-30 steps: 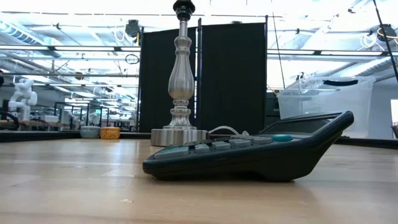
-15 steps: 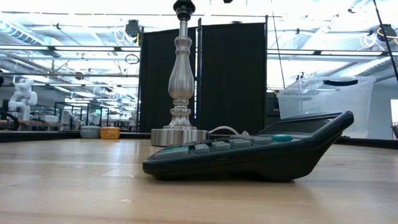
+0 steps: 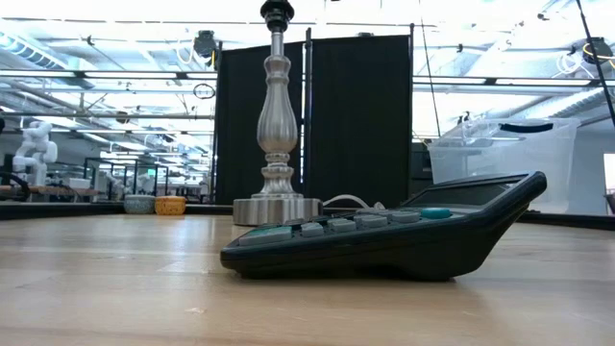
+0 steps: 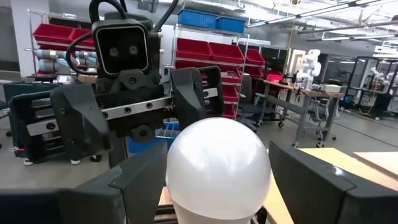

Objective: Screw lightbulb
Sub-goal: Insert the light bulb into the lamp

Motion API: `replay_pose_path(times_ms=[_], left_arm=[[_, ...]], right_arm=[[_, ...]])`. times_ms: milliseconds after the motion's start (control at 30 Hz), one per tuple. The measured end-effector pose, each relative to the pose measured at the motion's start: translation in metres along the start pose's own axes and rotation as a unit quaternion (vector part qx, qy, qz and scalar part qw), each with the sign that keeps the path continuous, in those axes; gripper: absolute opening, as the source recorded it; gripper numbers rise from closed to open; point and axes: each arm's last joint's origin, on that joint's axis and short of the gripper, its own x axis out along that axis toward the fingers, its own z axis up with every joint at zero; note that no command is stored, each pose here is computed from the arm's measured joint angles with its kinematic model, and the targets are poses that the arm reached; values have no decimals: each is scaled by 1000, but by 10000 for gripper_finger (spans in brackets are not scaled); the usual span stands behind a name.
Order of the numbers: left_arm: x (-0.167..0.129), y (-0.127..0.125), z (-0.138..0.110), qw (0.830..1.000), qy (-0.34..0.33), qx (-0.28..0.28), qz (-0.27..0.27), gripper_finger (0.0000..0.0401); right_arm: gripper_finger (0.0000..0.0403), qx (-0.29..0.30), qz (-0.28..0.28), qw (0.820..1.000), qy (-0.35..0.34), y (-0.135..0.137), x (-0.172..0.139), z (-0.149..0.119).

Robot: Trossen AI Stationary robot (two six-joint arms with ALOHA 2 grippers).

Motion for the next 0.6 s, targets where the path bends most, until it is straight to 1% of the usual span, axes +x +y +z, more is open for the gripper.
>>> replay_pose_path(times_ms=[333,500,600], left_arm=[[0,0,0,1000,2,-8,-1,277],[0,1,-1,1000,7,-8,4,277],[0,2,-2,1000,8,-8,7,277]], right_arm=[[273,10,3,1000,18,1,2,-2],[272,7,5,1000,25,8,1,-2],[272,-5,-10,1000,30,14,0,-2]])
